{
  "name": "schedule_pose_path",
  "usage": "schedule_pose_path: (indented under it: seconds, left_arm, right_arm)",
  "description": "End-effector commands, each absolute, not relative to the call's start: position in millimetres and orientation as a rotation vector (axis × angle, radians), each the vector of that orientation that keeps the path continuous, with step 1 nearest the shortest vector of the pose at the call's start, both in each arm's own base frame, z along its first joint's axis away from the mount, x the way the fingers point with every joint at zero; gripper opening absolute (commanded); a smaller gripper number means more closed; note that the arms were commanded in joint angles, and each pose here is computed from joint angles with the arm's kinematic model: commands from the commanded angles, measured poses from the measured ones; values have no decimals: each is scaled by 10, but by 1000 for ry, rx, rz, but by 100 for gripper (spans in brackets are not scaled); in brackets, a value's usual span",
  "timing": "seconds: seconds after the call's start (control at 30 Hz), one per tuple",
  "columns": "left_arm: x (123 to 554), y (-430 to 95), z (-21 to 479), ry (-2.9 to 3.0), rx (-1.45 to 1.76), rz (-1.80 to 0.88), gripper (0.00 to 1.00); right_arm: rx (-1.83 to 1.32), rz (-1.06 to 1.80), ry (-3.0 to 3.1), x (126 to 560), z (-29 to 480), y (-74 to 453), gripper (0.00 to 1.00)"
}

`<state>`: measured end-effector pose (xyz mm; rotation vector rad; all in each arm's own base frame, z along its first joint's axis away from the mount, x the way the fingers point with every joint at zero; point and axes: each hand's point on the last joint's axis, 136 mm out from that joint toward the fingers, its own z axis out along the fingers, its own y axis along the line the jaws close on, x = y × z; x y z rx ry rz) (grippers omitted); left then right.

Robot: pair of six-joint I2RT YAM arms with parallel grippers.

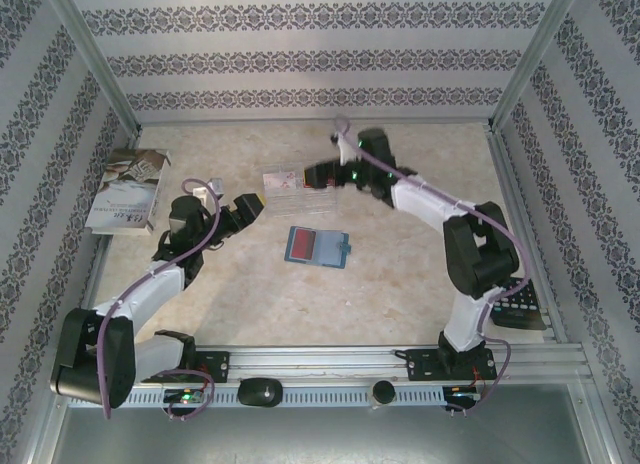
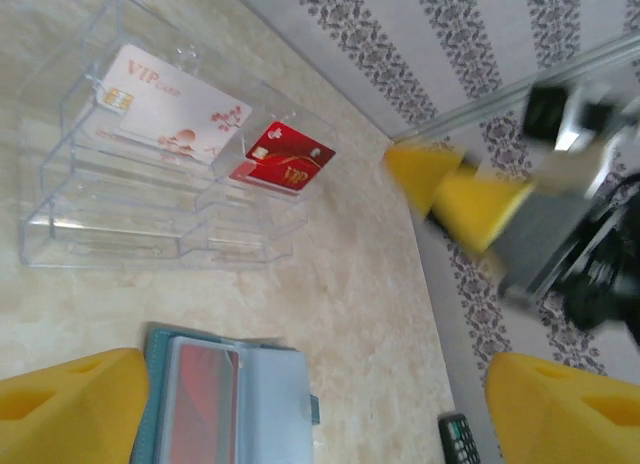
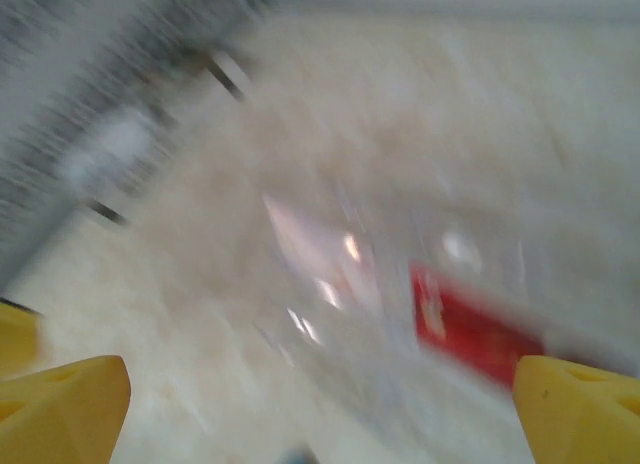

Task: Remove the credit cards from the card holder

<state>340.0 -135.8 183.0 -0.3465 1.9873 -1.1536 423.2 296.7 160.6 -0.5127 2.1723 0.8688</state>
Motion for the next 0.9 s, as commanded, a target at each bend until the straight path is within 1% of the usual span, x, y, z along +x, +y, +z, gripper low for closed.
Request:
schedule_pose_path:
  seconds: [0.0,0.03,0.07,0.1,0.13,0.17,0.23,0.3,0.4,0.47,0.57,0.77,0.87]
  left_arm:
    - [3341,-1297,1801,1954,-337,-1095,88]
    - [3321,-1298,1758,1966,-340,-1086,88]
    - [3303,-1304,1725,1975,-340,-1084,88]
    - [3286,-1306,1685,1983,-343,-1081,87]
    - [3272,-1300,1645,1988,-351,-1078,87]
    - [3255,-1299,1617,1990,-352,-1077,87]
    - [3220,-1276,1529,2016,-372,-1054,86]
    - [3185,-1251,1428,2061,-379,-1014,83]
    - [3126,-1208,1301,2102,-400,-968,83]
    - [3102,-1194,1258,2117,-403,-954,83]
    - [3086,-1206,1245,2123,-396,-958,84]
    - [3079,-1204,1254,2125,-384,-949,84]
    - [3085,-1198,1251,2125,-382,-941,84]
  right_arm:
    - [-484,421,2172,3953,1640,2835,98]
    - [-512,512,2226,3833,1537,2891,98]
    - [-520,607,2281,3738,1446,2928,92]
    - [-552,746,2328,3597,1347,3020,71]
    - [-559,827,2365,3494,1262,3075,60]
    - [-554,842,2409,3397,1158,3105,55]
    - [-573,762,2506,3205,891,3143,56]
    - [-618,660,2591,3051,682,3155,55]
    - [-726,474,2598,2888,509,3198,55]
    - [-778,331,2567,2907,477,3198,57]
    - [-816,238,2529,2974,460,3223,58]
    - [-921,104,2480,3072,436,3278,56]
    - [-949,94,2468,3117,418,3327,55]
